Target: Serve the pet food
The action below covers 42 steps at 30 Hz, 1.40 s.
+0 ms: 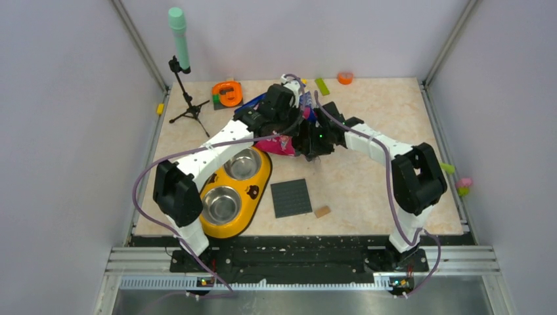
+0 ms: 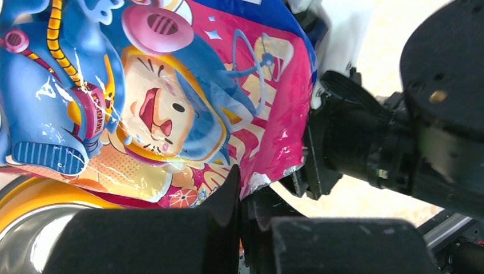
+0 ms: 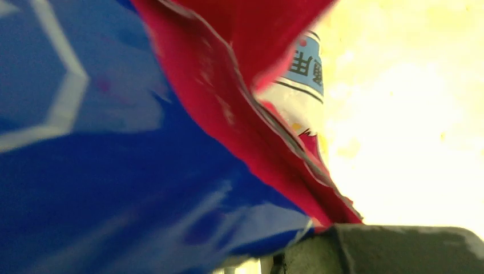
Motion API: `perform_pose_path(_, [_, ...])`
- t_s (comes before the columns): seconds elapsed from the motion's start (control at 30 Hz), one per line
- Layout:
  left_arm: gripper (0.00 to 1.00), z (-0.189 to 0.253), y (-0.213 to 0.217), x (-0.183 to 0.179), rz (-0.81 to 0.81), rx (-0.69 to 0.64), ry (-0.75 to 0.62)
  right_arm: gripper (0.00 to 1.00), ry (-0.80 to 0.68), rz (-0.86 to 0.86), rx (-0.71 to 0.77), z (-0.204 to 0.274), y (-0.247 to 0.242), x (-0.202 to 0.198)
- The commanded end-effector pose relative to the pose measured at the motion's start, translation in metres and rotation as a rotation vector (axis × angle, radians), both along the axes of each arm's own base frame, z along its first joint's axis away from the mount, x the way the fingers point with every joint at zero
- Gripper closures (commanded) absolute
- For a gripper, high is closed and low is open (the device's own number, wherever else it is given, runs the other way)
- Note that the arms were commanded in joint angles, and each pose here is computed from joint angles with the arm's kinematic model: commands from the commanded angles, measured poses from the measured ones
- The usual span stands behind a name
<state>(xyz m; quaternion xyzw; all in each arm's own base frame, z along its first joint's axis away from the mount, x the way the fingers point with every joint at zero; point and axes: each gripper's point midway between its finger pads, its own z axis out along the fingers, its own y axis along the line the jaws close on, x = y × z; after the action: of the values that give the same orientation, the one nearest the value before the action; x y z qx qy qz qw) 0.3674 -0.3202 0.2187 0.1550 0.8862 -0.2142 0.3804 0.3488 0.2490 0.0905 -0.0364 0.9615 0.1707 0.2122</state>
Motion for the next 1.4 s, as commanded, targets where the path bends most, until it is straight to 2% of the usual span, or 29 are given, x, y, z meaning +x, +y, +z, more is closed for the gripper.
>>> perform_pose_path(0.0, [1.0, 0.045, -0.025, -0.014, -0.086, -0.164, -0.012, 1.0, -0.261, 0.045, 0.038, -0.019, 0.017, 0.044])
perform_pose_path(0.33, [1.0, 0.038, -0.021, -0.003, -0.065, -0.189, 0.033, 1.0, -0.518, 0.205, 0.064, 0.003, 0.033, 0.059])
perform_pose_path(0.47, [1.0, 0.039, -0.013, 0.005, -0.044, -0.206, 0.043, 1.0, -0.52, 0.251, 0.01, 0.012, 0.028, 0.048])
perform_pose_path(0.77, [1.0, 0.041, -0.003, 0.016, -0.025, -0.222, 0.049, 1.0, -0.364, 0.387, -0.142, 0.023, -0.004, 0.001])
perform_pose_path(0.93, [1.0, 0.036, -0.004, 0.016, -0.047, -0.251, 0.079, 1.0, -0.453, 0.433, -0.147, 0.037, -0.014, -0.013])
perform_pose_path(1.23, [1.0, 0.034, -0.004, 0.019, -0.052, -0.279, 0.103, 1.0, -0.485, 0.532, -0.175, 0.056, -0.022, -0.039])
perform_pose_path(1.37, [1.0, 0.038, -0.006, 0.018, -0.061, -0.299, 0.098, 1.0, -0.497, 0.524, -0.229, 0.048, -0.038, -0.044])
